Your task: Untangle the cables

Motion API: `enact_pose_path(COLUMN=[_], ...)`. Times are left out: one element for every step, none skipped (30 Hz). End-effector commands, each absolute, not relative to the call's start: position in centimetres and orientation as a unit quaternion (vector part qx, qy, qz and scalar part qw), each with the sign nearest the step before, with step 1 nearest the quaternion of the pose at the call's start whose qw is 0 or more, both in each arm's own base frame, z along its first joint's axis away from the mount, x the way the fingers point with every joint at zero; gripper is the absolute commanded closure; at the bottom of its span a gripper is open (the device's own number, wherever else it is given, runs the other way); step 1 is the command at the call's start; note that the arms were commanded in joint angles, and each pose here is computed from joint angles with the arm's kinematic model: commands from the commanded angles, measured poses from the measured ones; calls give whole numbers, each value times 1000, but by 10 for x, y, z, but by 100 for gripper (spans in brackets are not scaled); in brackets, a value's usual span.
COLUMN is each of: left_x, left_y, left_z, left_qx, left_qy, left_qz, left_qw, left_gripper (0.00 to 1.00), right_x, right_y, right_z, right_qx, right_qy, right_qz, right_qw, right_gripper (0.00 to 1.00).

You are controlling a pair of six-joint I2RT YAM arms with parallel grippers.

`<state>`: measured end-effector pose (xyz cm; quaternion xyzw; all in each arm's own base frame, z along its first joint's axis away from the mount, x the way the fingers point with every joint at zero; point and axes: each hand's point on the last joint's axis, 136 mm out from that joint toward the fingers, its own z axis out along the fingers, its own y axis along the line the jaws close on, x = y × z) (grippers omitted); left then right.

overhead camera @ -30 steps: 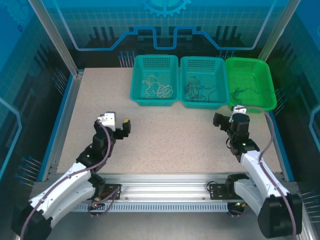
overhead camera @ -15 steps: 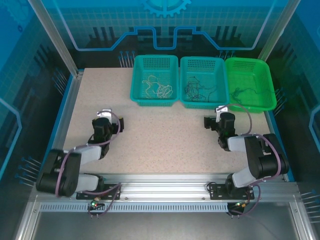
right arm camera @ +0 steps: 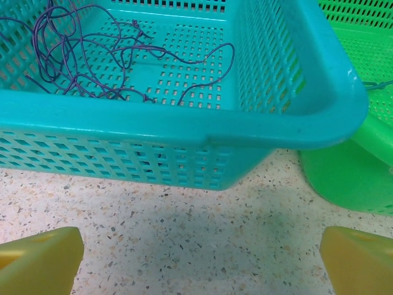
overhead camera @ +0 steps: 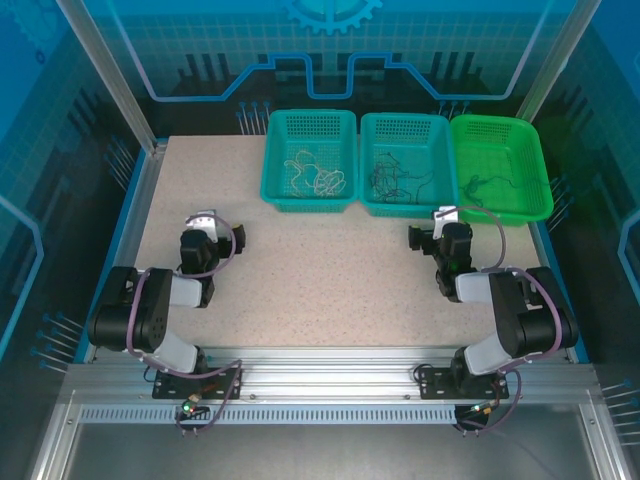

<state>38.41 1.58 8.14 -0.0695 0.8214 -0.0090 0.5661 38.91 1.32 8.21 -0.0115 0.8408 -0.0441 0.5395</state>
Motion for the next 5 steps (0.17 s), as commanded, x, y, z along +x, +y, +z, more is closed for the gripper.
enact_pose_path(left_x=[396, 397, 398, 398, 398], left_y=[4, 1, -1, -3, -5], left_z=[95, 95, 95, 94, 95], left_qx=[-50, -43, -37, -32, -27], left_qy=[813, 814, 816, 817, 817], left_qz=[-36, -41, -46, -49, -52], left_qw=[579, 578, 576, 574, 574], left_gripper=[1, 1, 1, 1, 1], right_x=[395, 395, 394, 394, 394], right_y=[10, 9, 10, 10, 8], right_z=[96, 96, 96, 96, 97], right_qx=[-7, -7, -7, -7, -2], right_qy=[827, 827, 827, 826, 825], right_qz=[-51, -52, -52, -55, -59], right_qw=[560, 560, 560, 561, 562], right_gripper=[0, 0, 0, 0, 0])
